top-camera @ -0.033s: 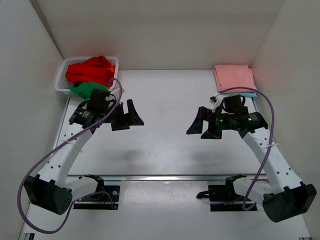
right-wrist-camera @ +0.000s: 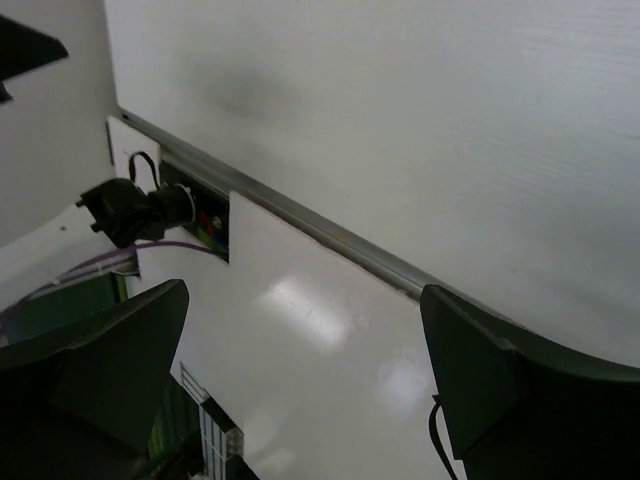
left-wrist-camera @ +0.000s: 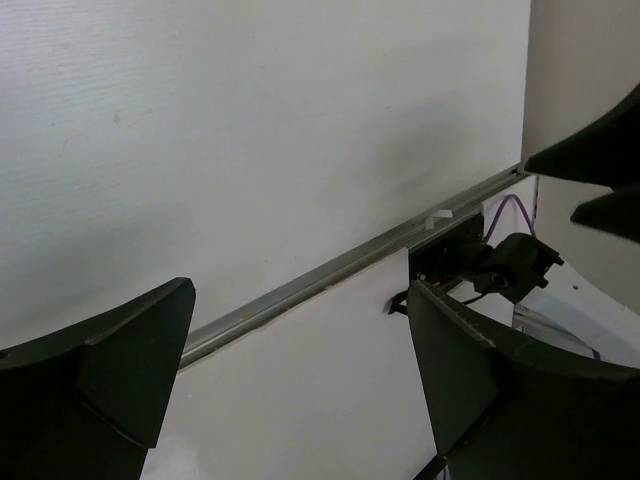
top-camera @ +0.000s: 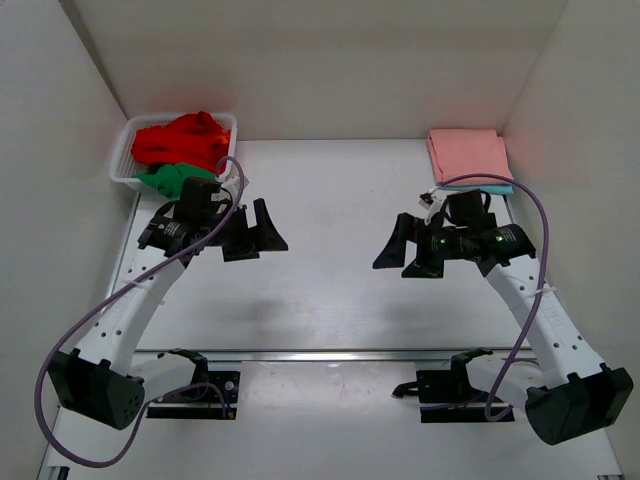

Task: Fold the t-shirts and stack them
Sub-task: Grab crumpled tshirt from bin with the left arm

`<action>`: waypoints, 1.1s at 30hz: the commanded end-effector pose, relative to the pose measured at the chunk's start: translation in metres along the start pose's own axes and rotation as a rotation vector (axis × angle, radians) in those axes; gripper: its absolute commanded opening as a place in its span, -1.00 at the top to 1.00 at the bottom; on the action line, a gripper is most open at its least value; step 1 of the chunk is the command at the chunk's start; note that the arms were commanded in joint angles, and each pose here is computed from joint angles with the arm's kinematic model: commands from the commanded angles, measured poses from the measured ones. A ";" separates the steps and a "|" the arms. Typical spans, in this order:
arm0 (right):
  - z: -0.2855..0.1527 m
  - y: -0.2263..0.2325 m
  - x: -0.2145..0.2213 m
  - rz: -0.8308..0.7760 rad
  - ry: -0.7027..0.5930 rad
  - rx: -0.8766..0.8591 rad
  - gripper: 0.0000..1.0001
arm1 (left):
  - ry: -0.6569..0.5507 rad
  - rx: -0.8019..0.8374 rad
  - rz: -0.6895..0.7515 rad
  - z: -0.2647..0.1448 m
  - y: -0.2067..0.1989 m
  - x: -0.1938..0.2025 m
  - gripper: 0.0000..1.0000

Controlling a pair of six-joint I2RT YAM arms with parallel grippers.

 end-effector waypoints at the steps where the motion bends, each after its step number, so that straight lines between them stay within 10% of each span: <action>1: -0.010 -0.010 -0.010 -0.012 -0.040 -0.146 -0.98 | -0.106 0.090 0.054 -0.018 -0.013 -0.002 -0.97; 5: -0.019 -0.009 -0.015 -0.084 -0.057 -0.229 -0.98 | -0.301 0.135 0.135 -0.043 -0.025 -0.003 -0.98; 10: -0.050 0.008 -0.059 -0.189 -0.329 0.087 -0.99 | -0.441 0.133 0.135 -0.054 -0.019 -0.017 -0.97; 17: -0.124 0.028 -0.093 -0.324 -0.753 0.305 -0.98 | -0.599 -0.320 0.114 -0.026 0.045 -0.114 -0.96; 22: -0.115 0.007 -0.085 -0.303 -0.701 0.379 -0.98 | -0.580 -0.567 0.038 0.003 0.091 -0.187 0.40; 25: -0.106 -0.008 -0.079 -0.273 -0.666 0.376 -0.99 | -0.558 -0.650 -0.068 -0.001 0.126 -0.217 0.34; 28: -0.091 -0.021 -0.077 -0.231 -0.590 0.365 -0.68 | -0.570 -0.775 -0.151 -0.013 0.159 -0.246 0.33; 30: -0.084 -0.017 -0.076 -0.156 -0.477 0.266 0.99 | -0.566 -0.794 -0.189 -0.020 0.170 -0.261 0.53; 33: -0.071 -0.002 -0.075 -0.040 -0.265 0.093 0.99 | -0.573 -0.766 -0.247 -0.027 0.189 -0.274 0.38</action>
Point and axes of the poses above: each gripper's point midway between its finger pads, its own z axis out along the fingers, its own y axis along the line the jaws close on, x = y × z, the point moved 10 cm from there along -z, back along the fingers, and after that the axes turned 10 degrees about z, right-handed, at the moved point
